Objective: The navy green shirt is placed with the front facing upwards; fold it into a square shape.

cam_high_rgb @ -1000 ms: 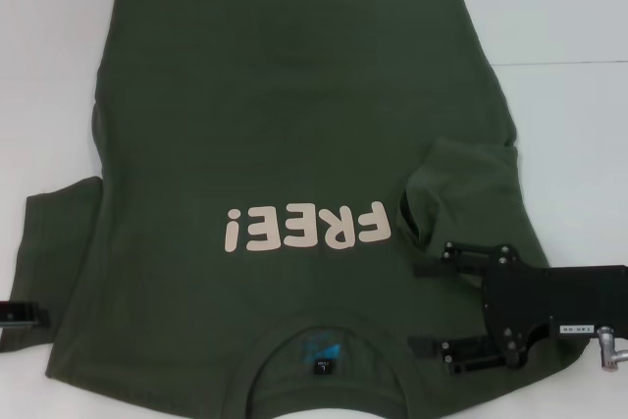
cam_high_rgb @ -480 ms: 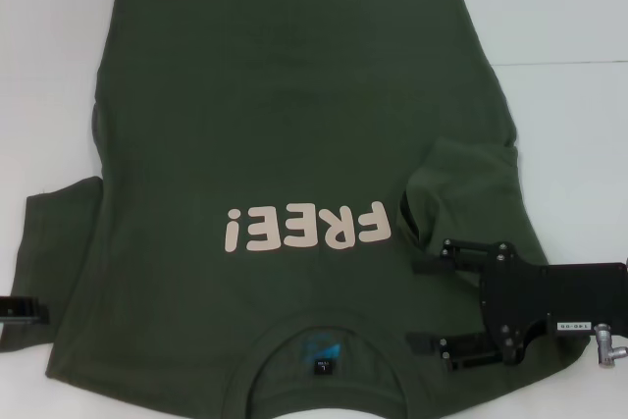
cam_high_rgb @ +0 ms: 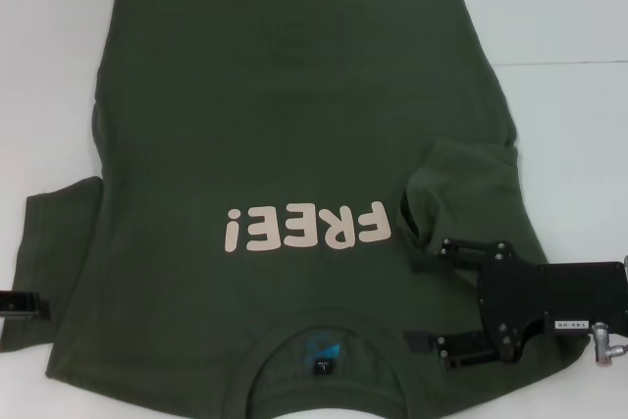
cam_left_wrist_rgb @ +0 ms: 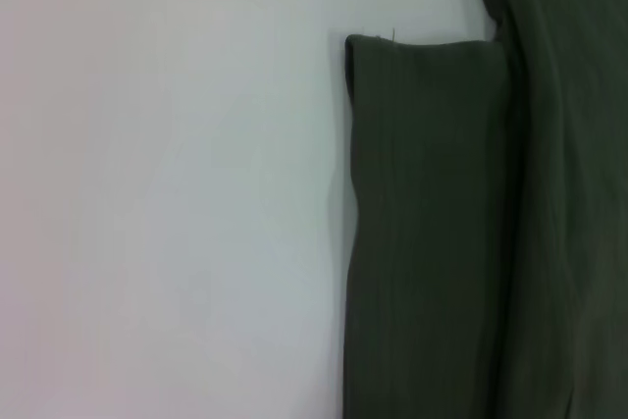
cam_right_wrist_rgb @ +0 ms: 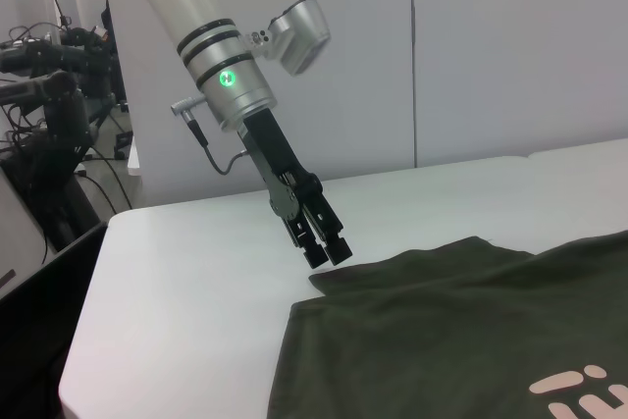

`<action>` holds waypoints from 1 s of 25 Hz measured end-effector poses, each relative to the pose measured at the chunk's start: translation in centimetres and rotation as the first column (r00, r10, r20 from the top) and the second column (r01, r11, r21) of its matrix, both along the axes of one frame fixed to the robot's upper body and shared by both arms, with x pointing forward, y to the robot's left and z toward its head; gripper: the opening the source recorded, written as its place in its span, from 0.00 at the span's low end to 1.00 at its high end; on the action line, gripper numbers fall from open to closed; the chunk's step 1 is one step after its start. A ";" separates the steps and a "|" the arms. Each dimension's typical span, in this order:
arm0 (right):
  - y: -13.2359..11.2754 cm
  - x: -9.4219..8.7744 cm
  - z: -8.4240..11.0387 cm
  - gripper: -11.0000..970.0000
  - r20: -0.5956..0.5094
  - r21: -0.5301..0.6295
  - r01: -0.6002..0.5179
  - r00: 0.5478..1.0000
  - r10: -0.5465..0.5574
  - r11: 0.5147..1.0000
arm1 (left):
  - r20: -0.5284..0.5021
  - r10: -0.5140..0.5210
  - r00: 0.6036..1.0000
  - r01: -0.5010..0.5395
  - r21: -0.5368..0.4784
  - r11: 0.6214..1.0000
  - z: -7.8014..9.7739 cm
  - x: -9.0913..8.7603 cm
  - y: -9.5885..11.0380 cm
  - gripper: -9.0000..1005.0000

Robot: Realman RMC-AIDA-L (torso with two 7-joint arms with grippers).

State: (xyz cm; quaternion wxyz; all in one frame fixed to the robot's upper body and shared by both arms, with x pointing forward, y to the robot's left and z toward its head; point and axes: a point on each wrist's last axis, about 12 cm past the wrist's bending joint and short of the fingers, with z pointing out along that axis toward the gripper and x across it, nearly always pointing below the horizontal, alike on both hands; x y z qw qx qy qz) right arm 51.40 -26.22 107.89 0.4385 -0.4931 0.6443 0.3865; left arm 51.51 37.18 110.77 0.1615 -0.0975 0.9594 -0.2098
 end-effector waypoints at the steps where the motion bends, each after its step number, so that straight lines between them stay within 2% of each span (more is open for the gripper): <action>1: 0.0 0.0 0.0 0.94 0.001 0.000 -0.001 1.000 0.001 1.000 | -0.001 -0.001 1.000 0.001 0.001 1.000 0.0 0.0 0.0 0.86; 25: 0.3 0.5 0.3 0.94 0.012 -0.001 -0.011 1.000 0.011 1.000 | -0.028 -0.011 1.000 0.011 0.014 1.000 -0.1 0.1 -0.4 0.86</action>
